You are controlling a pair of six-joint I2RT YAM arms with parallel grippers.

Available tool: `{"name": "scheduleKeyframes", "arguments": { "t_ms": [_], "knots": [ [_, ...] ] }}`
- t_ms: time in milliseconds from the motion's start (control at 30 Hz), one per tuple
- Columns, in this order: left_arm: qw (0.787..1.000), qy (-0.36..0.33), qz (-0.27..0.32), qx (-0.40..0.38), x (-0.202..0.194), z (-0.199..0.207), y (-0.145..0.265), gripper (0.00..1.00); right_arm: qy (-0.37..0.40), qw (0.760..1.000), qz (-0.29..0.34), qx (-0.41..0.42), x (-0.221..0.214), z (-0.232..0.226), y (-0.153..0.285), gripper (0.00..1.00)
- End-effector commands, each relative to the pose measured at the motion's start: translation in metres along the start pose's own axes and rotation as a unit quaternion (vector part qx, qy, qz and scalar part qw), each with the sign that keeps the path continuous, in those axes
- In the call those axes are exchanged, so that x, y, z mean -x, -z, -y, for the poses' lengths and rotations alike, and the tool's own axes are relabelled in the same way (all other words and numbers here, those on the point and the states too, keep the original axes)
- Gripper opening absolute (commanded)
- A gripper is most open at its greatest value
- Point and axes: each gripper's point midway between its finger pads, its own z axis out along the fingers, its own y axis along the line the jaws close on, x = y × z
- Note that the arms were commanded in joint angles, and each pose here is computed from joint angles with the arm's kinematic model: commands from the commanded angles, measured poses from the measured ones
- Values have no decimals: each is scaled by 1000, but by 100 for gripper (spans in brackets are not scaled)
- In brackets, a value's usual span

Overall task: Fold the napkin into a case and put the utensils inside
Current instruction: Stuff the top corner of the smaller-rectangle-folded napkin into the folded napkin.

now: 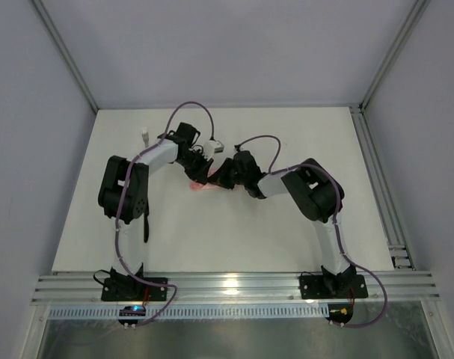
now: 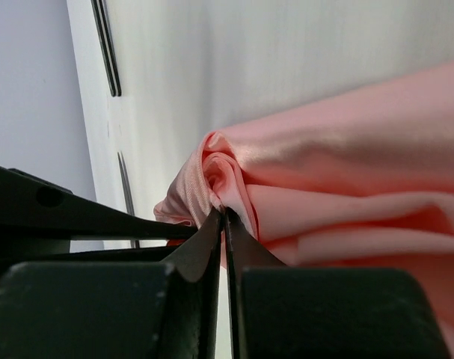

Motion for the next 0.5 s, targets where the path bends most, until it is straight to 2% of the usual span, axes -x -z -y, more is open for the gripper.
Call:
{"name": "scheduleKeyframes", "arguments": {
  "t_ms": [0, 267, 467],
  "knots": [
    [1000, -22, 19, 9, 13, 1, 12, 8, -26, 999, 28, 4, 14, 1, -14, 4],
    [994, -31, 22, 102, 19, -26, 30, 9, -32, 999, 7, 20, 2, -8, -23, 4],
    [993, -19, 23, 118, 17, -32, 31, 15, -31, 999, 3, 13, -4, -3, -24, 4]
  ]
}}
